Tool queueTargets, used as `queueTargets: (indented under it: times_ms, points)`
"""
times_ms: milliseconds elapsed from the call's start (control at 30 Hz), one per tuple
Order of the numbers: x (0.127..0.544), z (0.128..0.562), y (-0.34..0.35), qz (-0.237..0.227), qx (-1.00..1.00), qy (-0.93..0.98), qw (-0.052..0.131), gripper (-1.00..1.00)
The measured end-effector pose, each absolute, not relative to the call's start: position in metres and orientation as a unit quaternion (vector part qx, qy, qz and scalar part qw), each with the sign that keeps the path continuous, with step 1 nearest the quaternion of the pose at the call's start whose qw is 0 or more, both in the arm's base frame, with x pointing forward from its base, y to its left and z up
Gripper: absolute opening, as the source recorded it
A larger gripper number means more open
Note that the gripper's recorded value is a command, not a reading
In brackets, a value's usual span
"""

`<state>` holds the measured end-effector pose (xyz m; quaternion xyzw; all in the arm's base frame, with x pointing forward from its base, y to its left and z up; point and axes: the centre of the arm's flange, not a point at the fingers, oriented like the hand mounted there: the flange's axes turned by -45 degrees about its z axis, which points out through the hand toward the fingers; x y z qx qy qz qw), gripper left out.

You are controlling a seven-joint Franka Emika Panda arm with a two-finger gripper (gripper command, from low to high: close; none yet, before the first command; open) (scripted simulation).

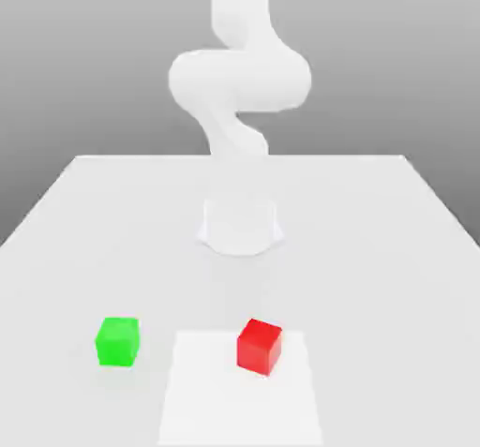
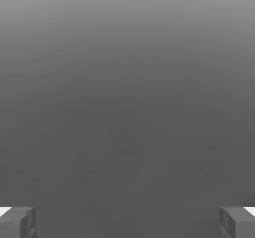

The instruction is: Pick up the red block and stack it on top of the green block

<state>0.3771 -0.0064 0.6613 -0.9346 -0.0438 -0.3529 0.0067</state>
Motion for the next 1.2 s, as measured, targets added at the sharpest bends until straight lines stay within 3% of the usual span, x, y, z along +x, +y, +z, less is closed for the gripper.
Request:
queueTargets:
  times_ms: [133, 300, 467, 633, 1067, 1100, 1200]
  points:
    - [0.419, 0.562, -0.005, -0.283, -0.948, -0.142, 0.011, 0.0]
    - [0.437, 0.437, 0.01, -0.195, -0.944, -0.267, 0.012, 0.0]
    - [0.419, 0.319, 0.026, -0.104, -0.913, -0.395, 0.009, 0.0]
    - [0.373, 0.226, 0.029, -0.017, -0.859, -0.511, 0.001, 0.0]
    - [0.365, 0.152, 0.028, -0.002, -0.845, -0.535, -0.002, 0.0]
    - [0.363, 0.146, 0.028, -0.001, -0.845, -0.535, -0.001, -1.0]
    - [0.363, 0.146, 0.028, -0.001, -0.845, -0.535, -0.001, -1.0]
